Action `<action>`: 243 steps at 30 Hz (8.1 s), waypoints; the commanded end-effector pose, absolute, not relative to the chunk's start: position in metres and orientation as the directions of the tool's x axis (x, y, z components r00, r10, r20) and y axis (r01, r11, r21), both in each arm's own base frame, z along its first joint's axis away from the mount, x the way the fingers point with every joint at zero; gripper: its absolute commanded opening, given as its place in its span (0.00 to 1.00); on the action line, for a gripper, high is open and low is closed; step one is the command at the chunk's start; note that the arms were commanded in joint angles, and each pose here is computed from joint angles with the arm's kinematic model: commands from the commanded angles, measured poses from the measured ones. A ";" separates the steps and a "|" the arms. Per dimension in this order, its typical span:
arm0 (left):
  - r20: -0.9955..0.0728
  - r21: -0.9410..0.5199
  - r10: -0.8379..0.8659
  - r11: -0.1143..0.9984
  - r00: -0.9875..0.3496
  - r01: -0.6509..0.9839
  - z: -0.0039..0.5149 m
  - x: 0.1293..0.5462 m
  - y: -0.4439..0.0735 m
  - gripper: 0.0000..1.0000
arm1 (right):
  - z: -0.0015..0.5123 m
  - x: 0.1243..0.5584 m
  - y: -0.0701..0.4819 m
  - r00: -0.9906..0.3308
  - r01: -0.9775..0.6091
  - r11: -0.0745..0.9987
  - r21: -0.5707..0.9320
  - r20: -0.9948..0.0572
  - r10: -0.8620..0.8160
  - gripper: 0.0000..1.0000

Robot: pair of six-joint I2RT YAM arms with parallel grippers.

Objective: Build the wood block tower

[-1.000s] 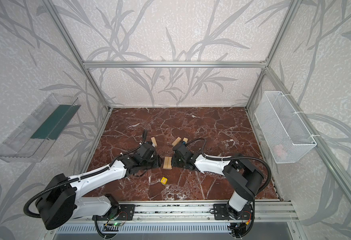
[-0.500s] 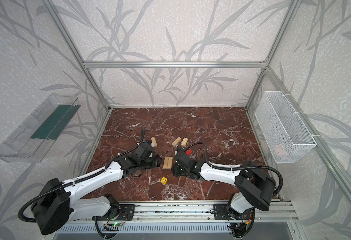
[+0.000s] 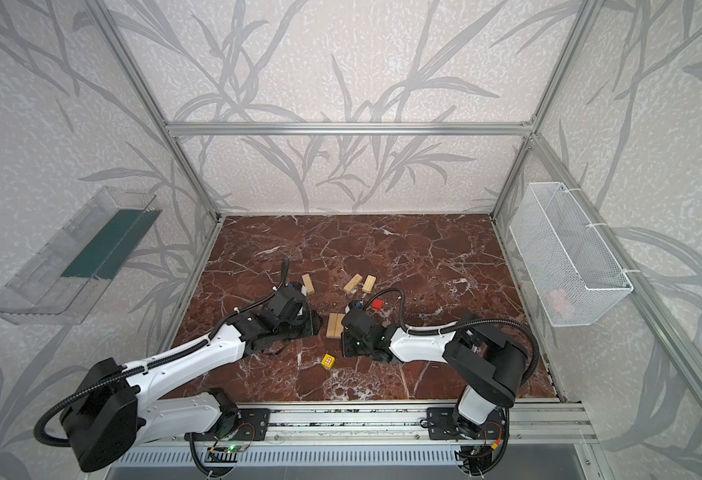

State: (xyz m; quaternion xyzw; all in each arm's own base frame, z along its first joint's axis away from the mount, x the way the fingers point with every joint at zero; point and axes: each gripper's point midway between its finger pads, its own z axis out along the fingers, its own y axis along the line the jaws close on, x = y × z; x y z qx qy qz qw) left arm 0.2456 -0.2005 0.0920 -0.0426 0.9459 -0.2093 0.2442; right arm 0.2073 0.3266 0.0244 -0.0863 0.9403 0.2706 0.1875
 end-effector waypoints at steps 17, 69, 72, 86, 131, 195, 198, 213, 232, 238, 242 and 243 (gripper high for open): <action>-0.451 -0.403 -0.186 0.915 -0.873 0.014 0.093 0.244 -0.193 0.51 | 0.022 0.221 0.329 -0.898 -0.265 0.867 0.421 -0.435 -0.063 0.22; -0.371 -0.026 -0.304 0.948 -0.878 -0.317 0.060 0.395 -0.145 0.62 | 0.100 0.276 0.277 -0.616 -0.638 0.716 0.283 -0.746 -0.254 0.56; -0.361 -0.036 -0.305 0.949 -0.881 -0.314 0.053 0.401 -0.148 0.62 | 0.098 0.278 0.278 -0.619 -0.635 0.719 0.284 -0.743 -0.253 0.60; -0.327 -0.038 -0.304 0.950 -0.895 -0.309 0.030 0.419 -0.154 0.49 | 0.100 0.282 0.275 -0.608 -0.622 0.735 0.270 -0.758 -0.236 0.67; -0.270 -0.140 -0.134 0.985 -0.954 -0.099 0.057 0.359 -0.161 0.04 | 0.121 0.271 0.250 -0.666 -0.541 0.790 0.288 -0.720 -0.194 0.72; -0.338 -0.042 0.081 0.994 -0.938 0.101 0.054 0.273 -0.248 0.00 | 0.104 0.242 0.259 -0.659 -0.602 0.678 0.422 -0.742 -0.124 0.74; -0.326 -0.035 0.085 0.994 -0.941 0.102 0.053 0.272 -0.248 0.00 | 0.104 0.242 0.260 -0.660 -0.604 0.675 0.425 -0.741 -0.125 0.74; -0.320 -0.031 0.090 0.994 -0.943 0.106 0.049 0.277 -0.253 0.00 | 0.102 0.242 0.263 -0.667 -0.606 0.665 0.436 -0.734 -0.127 0.74; -0.284 -0.036 0.086 0.994 -0.955 0.100 0.040 0.269 -0.252 0.00 | 0.103 0.242 0.261 -0.659 -0.604 0.675 0.424 -0.742 -0.123 0.74; -0.271 -0.033 0.084 0.995 -0.959 0.097 0.036 0.267 -0.251 0.00 | 0.103 0.242 0.260 -0.659 -0.604 0.676 0.423 -0.742 -0.124 0.74; -0.268 -0.026 0.082 0.995 -0.960 0.092 0.034 0.265 -0.249 0.01 | 0.102 0.242 0.260 -0.660 -0.603 0.677 0.422 -0.741 -0.125 0.74; -0.269 -0.025 0.081 0.996 -0.960 0.091 0.033 0.265 -0.249 0.02 | 0.102 0.243 0.260 -0.659 -0.602 0.678 0.422 -0.741 -0.125 0.74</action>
